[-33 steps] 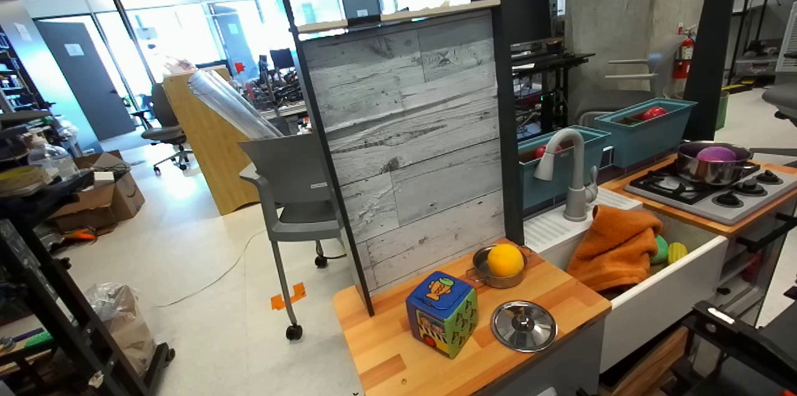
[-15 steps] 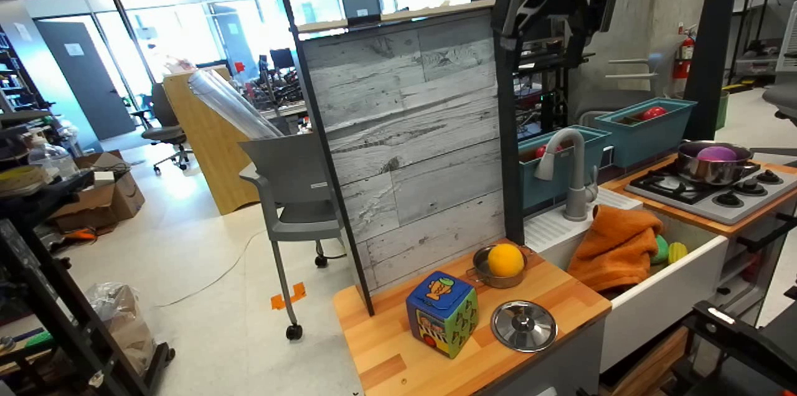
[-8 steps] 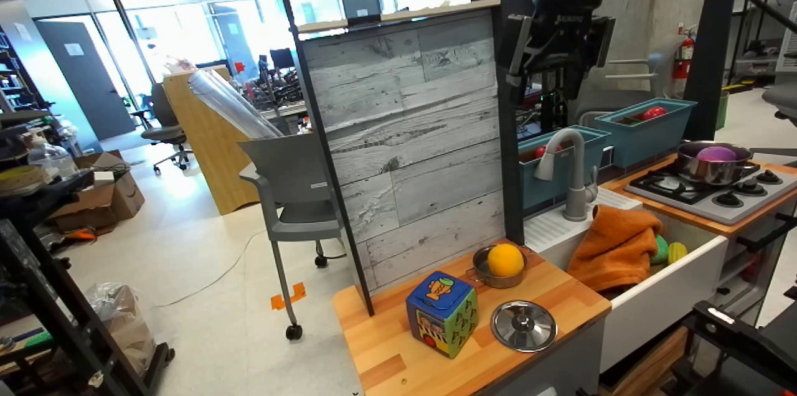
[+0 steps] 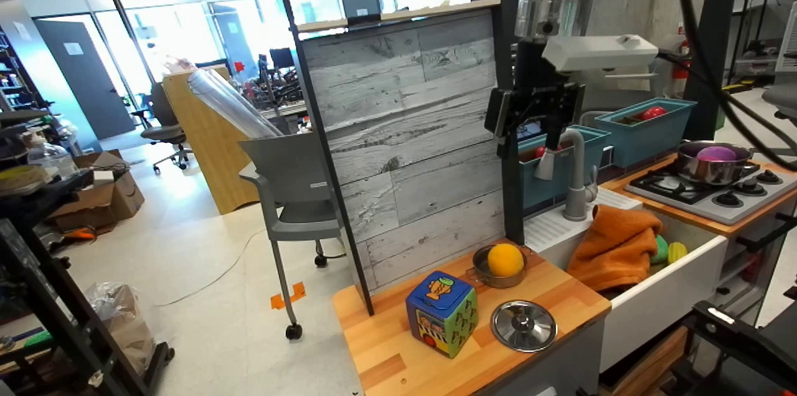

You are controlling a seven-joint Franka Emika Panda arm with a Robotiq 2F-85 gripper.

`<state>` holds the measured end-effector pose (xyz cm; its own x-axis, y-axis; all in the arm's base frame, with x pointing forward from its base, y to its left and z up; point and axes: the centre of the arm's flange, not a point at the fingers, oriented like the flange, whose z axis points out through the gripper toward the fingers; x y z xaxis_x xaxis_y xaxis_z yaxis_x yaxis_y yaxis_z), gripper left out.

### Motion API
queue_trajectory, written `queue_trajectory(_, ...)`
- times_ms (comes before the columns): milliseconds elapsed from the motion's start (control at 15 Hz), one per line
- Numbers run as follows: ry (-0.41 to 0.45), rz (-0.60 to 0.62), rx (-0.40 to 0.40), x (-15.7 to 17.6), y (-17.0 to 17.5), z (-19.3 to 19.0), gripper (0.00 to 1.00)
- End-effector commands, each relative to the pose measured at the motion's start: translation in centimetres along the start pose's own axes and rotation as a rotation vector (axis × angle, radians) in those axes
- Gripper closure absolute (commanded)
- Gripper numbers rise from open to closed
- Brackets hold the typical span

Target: Remove the orange plush toy from the silver pot and put it on the left side of the countertop

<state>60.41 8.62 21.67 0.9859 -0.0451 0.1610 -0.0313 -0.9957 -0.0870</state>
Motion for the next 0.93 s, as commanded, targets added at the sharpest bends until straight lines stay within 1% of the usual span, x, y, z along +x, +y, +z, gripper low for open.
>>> queue_trajectory(0, 0.001, 0.016, -0.046, 3.1, -1.0, 3.7, 0.00)
queue_trajectory(67, -0.001, 0.013, -0.061, 3.2, -1.0, 4.8, 0.00)
queue_trajectory(200, -0.033, 0.011, -0.086, 3.5, -1.0, 7.1, 0.00)
queue_trajectory(533, -0.142, 0.010, -0.170, 3.1, -0.9, 11.4, 0.00)
queue_trajectory(867, -0.296, -0.018, -0.271, 2.3, -1.4, 14.0, 0.00)
